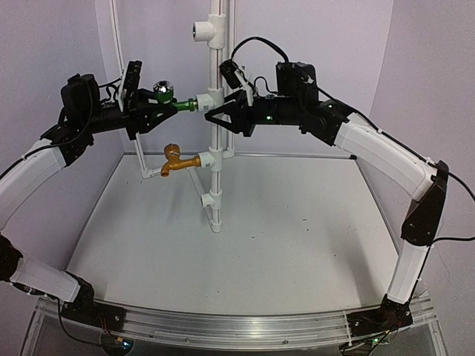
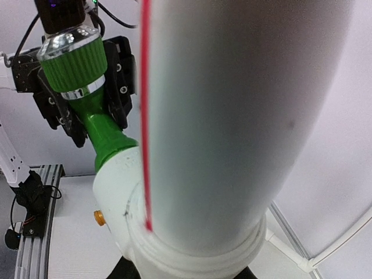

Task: Install the water faucets

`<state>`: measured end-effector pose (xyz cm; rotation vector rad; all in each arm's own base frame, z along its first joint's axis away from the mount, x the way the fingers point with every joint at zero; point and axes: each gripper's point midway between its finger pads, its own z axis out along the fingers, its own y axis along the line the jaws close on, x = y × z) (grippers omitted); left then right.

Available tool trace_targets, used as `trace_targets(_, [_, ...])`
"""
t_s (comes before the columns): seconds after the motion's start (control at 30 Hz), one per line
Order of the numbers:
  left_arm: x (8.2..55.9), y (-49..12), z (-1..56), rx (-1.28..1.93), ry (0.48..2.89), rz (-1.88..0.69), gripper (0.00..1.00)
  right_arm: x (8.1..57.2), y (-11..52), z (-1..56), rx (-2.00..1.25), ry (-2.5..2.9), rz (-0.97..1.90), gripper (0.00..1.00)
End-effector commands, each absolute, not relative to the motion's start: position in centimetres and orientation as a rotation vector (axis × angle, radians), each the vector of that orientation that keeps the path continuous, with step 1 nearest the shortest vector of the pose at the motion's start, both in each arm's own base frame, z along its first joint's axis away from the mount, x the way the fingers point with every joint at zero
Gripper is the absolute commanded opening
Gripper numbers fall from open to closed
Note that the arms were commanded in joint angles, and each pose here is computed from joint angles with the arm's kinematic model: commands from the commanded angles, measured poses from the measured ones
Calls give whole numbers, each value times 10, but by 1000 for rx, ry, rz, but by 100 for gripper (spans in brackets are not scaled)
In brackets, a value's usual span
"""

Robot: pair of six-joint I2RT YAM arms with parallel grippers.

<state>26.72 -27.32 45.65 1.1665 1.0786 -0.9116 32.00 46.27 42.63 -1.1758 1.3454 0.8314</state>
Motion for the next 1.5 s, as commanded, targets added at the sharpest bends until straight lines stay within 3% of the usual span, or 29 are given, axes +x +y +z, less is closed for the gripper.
trace_targets(0.0, [268, -288, 425, 1363, 992, -763, 0, 294, 461, 460, -1211, 1195, 837, 0])
trace_targets(0.43, [272, -281, 414, 1598, 466, -119, 0, 294, 459, 457, -1225, 1212, 828, 0])
trace_targets(0.77, [286, -278, 413, 1652, 198, 220, 0, 297, 462, 455, -1225, 1226, 823, 0])
trace_targets(1.07, [311, -273, 410, 1643, 2, 555, 7, 302, 460, 454, -1217, 1244, 814, 0])
trace_targets(1.47, [311, -260, 427, 1617, 144, 532, 40, 309, 451, 459, -1199, 1245, 802, 0])
